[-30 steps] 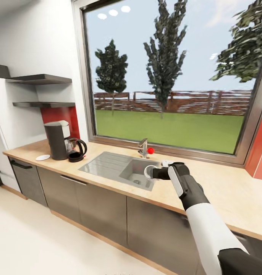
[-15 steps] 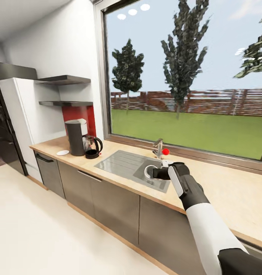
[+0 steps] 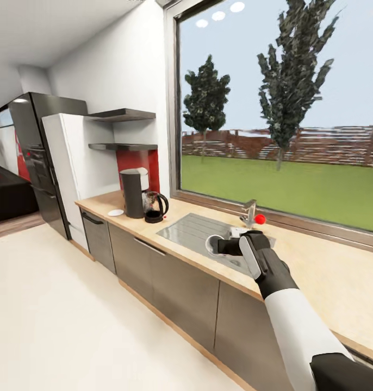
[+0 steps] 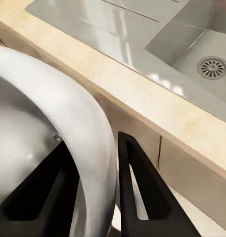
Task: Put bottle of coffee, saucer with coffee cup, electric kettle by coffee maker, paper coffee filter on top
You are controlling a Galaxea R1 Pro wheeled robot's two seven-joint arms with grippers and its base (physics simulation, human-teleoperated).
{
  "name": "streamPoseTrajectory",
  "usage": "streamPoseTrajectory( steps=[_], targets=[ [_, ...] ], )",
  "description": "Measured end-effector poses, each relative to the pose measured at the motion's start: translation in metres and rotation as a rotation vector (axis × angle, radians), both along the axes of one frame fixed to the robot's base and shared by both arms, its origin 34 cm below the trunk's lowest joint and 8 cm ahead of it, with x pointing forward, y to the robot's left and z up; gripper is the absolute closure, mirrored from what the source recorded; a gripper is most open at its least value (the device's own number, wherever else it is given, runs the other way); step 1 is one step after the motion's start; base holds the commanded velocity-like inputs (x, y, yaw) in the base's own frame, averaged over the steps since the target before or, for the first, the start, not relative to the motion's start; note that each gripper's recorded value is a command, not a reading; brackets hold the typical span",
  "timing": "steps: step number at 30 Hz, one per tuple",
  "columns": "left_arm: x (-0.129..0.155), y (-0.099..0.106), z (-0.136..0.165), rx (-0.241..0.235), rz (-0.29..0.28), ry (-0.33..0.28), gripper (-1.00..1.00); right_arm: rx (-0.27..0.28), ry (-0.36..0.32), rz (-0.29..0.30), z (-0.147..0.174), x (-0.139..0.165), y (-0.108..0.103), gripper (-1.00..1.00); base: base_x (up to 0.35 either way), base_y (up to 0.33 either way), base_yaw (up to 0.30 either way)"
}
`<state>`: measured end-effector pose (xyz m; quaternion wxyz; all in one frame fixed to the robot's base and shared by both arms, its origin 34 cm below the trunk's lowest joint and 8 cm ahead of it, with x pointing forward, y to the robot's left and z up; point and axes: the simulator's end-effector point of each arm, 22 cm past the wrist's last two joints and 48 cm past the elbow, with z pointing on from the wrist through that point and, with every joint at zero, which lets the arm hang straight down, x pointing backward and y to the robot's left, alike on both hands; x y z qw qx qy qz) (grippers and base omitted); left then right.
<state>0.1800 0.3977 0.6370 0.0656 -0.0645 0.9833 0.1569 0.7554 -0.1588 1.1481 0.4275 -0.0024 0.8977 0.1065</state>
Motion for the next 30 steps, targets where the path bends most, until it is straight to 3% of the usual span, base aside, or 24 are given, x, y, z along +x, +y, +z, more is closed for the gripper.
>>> streamPoseTrajectory(
  steps=[30],
  targets=[
    [0.0001, -0.0007, -0.0001, -0.001, 0.0, 0.0, -1.0, 0.0, 0.0, 0.0, 0.0, -0.0001, 0.0003, 1.0, 0.0, 0.0, 0.278]
  ],
)
